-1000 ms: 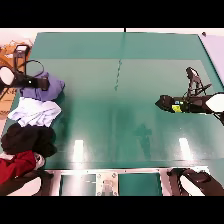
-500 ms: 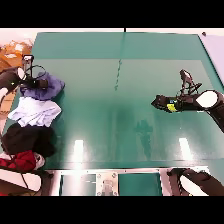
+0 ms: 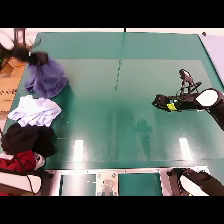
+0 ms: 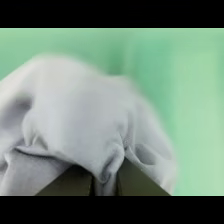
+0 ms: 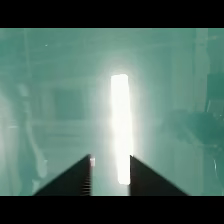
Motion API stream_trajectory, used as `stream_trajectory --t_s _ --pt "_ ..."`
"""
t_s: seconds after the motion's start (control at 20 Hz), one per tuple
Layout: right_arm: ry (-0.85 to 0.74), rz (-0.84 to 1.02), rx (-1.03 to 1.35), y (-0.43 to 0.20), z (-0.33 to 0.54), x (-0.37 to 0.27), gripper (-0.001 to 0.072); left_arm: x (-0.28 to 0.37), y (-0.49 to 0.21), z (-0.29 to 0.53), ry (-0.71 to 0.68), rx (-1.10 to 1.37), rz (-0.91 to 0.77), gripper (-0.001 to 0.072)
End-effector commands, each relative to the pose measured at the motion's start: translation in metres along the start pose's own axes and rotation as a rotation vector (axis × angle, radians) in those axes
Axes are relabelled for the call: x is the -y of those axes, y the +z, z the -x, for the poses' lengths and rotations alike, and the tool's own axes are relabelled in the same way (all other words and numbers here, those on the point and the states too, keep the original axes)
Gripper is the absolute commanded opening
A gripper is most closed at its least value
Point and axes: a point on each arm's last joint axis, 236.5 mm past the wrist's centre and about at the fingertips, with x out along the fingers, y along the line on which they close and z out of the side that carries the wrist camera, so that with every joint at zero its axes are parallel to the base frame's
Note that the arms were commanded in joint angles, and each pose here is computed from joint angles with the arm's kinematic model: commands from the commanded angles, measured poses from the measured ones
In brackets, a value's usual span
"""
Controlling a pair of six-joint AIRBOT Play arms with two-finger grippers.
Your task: Fold the shirts.
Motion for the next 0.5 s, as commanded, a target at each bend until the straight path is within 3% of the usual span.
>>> stream_trajectory --t_s 0.0,0.15,0.35,0.4,0.45 --pt "-0.003 0.018 -0.011 0.006 0.012 -0.002 0.0223 0.128 0.044 0.095 -0.198 0.155 -0.162 0.0021" --pt "-0.01 -0.011 0.024 0.026 0.032 0.004 0.022 0.237 0.01 0.134 -0.397 0.1 -0.231 0.0021" --pt "-0.03 -0.035 0.049 0.042 0.051 0.019 0.0215 0.34 -0.082 0.113 -0.535 -0.13 -0.336 0.0022" --pt "-0.036 -0.047 0.042 0.041 0.053 0.024 0.0232 0.358 -0.109 0.099 -0.553 -0.187 -0.363 0.0023" --pt "-0.043 -0.059 0.026 0.038 0.054 0.028 0.0302 0.373 -0.139 0.082 -0.562 -0.251 -0.387 0.0024"
